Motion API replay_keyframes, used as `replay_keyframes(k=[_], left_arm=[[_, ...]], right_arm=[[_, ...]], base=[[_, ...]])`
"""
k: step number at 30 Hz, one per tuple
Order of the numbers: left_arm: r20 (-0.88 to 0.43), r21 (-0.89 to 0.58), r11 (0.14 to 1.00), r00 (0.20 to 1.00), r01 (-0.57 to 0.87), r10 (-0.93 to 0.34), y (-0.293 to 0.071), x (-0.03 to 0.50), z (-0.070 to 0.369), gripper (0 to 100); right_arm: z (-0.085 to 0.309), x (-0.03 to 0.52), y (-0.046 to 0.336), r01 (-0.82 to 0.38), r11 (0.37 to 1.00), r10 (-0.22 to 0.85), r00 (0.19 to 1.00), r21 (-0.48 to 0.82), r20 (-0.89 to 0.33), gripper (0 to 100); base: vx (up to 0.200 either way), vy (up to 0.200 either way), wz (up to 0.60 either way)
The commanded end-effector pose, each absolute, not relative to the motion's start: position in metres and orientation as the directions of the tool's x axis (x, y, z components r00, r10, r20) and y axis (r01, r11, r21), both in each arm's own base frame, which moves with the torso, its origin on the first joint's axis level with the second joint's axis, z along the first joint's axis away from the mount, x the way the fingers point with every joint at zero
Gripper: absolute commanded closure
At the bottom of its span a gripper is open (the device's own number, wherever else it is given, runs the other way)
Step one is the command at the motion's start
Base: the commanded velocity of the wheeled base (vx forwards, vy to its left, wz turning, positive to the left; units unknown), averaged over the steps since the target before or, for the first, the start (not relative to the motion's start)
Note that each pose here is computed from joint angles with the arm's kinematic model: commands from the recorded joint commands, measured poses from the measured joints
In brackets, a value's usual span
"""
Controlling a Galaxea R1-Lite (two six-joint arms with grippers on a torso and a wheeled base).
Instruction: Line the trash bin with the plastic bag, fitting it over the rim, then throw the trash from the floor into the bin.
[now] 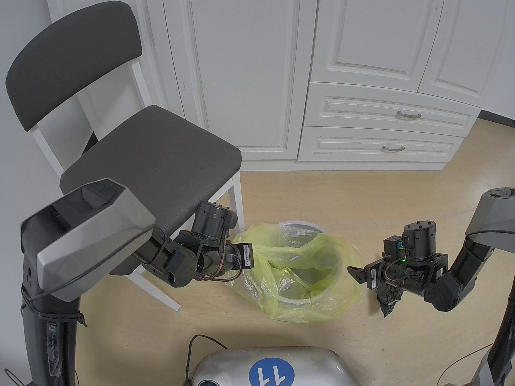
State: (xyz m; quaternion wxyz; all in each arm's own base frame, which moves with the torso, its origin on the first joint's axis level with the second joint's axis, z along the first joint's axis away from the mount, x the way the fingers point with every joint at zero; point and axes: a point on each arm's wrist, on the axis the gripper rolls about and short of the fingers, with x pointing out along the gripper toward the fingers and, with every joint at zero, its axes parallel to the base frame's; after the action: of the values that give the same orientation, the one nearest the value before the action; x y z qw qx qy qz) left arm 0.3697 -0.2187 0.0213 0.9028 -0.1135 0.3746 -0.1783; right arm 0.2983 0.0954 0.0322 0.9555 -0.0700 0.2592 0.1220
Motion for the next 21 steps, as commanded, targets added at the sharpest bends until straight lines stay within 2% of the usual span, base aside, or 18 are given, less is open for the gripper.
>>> replay_keyframes(k=[1,7,9,14,15,16,17,18,19,21], left_arm=[[-0.667,-0.331,0.918,0.634,0.220,-0.392,-0.221,0.377,-0.004,100],[-0.651,-0.336,0.915,0.647,0.224,-0.397,-0.220,0.376,0.006,100],[-0.639,-0.341,0.913,0.656,0.226,-0.401,-0.218,0.376,0.009,100],[-0.626,-0.346,0.910,0.666,0.229,-0.405,-0.217,0.375,0.011,100],[-0.620,-0.348,0.908,0.669,0.234,-0.410,-0.218,0.374,0.012,100],[-0.619,-0.347,0.907,0.669,0.238,-0.412,-0.219,0.374,0.013,0],[-0.621,-0.346,0.908,0.667,0.237,-0.411,-0.219,0.373,0.013,0],[-0.625,-0.342,0.909,0.665,0.239,-0.410,-0.218,0.373,0.014,0],[-0.625,-0.342,0.909,0.665,0.239,-0.410,-0.218,0.373,0.014,0],[-0.621,-0.340,0.908,0.667,0.244,-0.411,-0.218,0.372,0.015,0]], right_arm=[[0.042,0.292,0.100,-0.286,0.956,0.217,0.846,-0.071,-0.488,0],[0.064,0.289,0.137,-0.390,0.915,0.317,0.851,-0.099,-0.419,0],[0.076,0.300,0.155,-0.429,0.884,0.325,0.850,-0.188,-0.414,0],[0.088,0.309,0.170,-0.487,0.828,0.333,0.825,-0.277,-0.456,0],[0.090,0.312,0.175,-0.521,0.785,0.339,0.813,-0.334,-0.473,0],[0.089,0.313,0.176,-0.545,0.751,0.343,0.805,-0.374,-0.485,0],[0.088,0.313,0.176,-0.559,0.726,0.344,0.800,-0.401,-0.492,0],[0.085,0.316,0.177,-0.588,0.663,0.341,0.789,-0.463,-0.512,0],[0.085,0.316,0.177,-0.588,0.663,0.341,0.789,-0.463,-0.512,0],[0.070,0.324,0.176,-0.621,0.550,0.321,0.774,-0.558,-0.545,0]], base=[[0.000,0.000,0.00],[0.000,0.000,0.00],[0.000,0.000,0.00],[0.000,0.000,0.00],[0.000,0.000,0.00],[0.000,0.000,0.00],[0.000,0.000,0.00],[0.000,0.000,0.00],[0.000,0.000,0.00],[0.000,0.000,0.00]])
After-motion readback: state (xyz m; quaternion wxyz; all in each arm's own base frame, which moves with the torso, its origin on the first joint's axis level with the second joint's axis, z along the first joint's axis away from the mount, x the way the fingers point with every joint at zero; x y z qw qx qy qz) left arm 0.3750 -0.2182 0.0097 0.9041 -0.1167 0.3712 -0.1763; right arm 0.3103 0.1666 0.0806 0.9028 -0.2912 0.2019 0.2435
